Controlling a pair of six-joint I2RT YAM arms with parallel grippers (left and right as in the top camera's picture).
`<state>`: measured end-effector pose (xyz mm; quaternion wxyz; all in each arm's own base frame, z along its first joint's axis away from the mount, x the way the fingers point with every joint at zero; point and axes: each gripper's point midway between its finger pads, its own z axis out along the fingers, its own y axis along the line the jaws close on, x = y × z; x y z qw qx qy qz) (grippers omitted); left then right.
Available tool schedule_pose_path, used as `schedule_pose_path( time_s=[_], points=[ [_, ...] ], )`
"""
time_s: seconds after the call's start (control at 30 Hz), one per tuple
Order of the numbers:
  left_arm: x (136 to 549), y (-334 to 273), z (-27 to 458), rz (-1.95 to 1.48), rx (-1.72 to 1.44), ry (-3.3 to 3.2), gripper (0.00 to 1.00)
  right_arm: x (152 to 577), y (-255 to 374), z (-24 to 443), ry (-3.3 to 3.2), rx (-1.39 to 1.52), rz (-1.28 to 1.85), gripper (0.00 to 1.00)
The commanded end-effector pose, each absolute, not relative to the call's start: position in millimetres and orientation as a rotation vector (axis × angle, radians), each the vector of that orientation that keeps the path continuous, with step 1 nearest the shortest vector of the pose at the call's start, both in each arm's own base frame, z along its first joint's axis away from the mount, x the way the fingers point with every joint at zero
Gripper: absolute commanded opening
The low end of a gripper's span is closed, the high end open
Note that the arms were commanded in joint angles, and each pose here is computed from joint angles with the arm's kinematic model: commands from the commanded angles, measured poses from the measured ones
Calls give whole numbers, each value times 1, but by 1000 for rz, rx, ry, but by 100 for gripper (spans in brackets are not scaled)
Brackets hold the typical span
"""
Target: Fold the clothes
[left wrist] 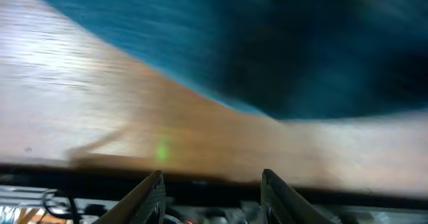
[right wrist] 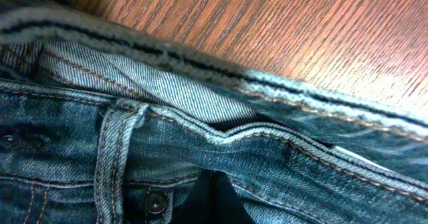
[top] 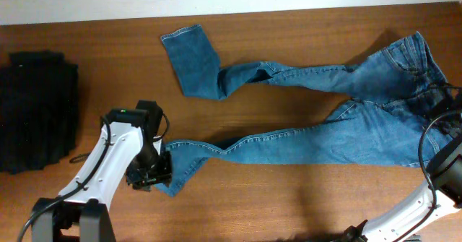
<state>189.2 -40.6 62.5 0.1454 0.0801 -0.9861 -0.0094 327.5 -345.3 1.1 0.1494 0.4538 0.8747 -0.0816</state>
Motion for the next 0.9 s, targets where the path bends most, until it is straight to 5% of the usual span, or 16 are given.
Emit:
schedule_pose_path(
  time_s=[0.0, 0.33, 0.53, 0.87],
  points=[
    [204, -24, 60, -176, 333, -2919, 48, 338, -322, -26, 2566, 1287, -107, 4],
    [237, -29, 53, -195, 204, -3076, 49, 339, -321, -26, 2564, 1284, -97, 4],
    [243, -56, 25, 54, 93, -3133, 69, 339, -321, -26, 2558, 1295, -93, 4],
    [279, -62, 17, 115, 90, -3302, 71, 343, -318, -26, 2551, 1289, -54, 4]
  ],
)
